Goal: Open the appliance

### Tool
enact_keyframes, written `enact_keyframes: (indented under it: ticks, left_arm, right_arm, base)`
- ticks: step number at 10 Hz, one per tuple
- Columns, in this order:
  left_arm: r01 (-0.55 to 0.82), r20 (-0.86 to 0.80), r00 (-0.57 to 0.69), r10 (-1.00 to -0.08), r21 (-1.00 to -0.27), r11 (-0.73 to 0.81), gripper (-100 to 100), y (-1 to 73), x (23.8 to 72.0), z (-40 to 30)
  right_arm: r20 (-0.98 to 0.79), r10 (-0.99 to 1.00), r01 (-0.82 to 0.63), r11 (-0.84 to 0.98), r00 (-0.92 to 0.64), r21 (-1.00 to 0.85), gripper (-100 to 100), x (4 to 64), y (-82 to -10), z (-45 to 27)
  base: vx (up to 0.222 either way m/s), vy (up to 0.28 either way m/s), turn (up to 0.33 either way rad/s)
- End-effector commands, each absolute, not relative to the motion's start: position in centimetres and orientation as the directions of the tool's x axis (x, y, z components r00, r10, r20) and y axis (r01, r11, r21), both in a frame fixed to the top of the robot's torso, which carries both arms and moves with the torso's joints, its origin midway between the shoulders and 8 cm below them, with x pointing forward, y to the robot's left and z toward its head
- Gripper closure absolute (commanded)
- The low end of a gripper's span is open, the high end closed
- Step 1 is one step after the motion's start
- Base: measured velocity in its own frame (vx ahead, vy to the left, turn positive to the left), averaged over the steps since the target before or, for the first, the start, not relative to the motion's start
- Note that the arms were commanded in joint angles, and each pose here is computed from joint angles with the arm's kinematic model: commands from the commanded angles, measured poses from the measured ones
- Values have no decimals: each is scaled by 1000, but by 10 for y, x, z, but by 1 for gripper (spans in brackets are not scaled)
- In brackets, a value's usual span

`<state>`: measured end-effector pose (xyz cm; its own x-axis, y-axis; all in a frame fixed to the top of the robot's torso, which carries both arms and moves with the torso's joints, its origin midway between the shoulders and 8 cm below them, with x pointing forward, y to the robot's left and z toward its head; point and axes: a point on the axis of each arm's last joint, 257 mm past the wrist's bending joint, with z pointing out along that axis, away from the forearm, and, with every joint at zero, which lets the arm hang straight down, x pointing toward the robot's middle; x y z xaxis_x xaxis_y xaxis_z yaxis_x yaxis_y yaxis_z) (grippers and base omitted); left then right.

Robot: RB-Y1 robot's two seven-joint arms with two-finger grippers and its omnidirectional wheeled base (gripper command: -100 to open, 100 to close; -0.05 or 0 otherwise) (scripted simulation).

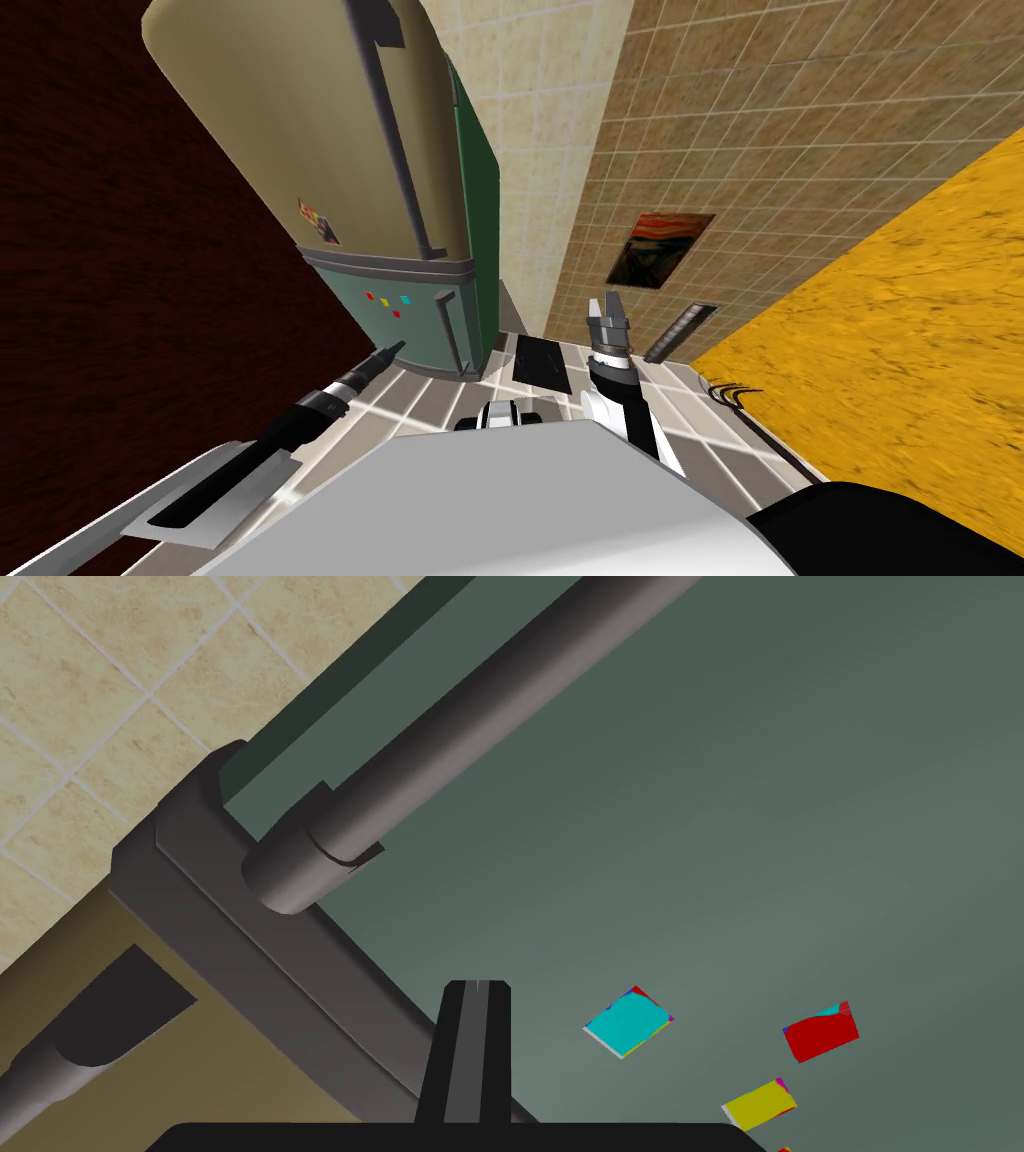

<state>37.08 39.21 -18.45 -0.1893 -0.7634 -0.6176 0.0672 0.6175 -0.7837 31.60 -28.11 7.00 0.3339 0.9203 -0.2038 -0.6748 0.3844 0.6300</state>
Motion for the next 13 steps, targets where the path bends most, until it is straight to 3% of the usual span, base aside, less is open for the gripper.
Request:
enact_keyframes:
  ticks: [1, 4, 6, 9, 10, 13]
  left_arm:
    - [117, -595, -223, -772, -803, 585, 100, 391, 387, -177]
    - [59, -607, -212, -766, -790, 610, 100, 423, 382, -199]
    - [120, -595, -237, -768, -802, 585, 100, 423, 398, -181]
    - [49, -609, -216, -763, -787, 614, 100, 461, 391, -203]
    - [100, -591, -227, -774, -805, 585, 100, 459, 407, -184]
    - [69, -621, -210, -756, -780, 622, 100, 493, 402, -189]
  right_arm:
    - [-204, 920, -675, 384, 334, 630, 0, 316, -281, 70]
    - [-204, 920, -675, 384, 334, 630, 0, 316, -281, 70]
    - [-204, 920, -675, 384, 334, 630, 0, 316, -281, 70]
    - [-204, 920, -675, 384, 334, 630, 0, 316, -281, 70]
    - [-204, 920, -675, 384, 334, 630, 0, 316, -281, 70]
    - [-204, 920, -675, 384, 334, 630, 0, 316, -281, 70]
  base:
    - [-226, 37, -101]
    - [-43, 12, 14]
    - [-181, 27, -132]
    - [-55, 2, 15]
    - [-138, -19, -162]
    - [-130, 18, -21]
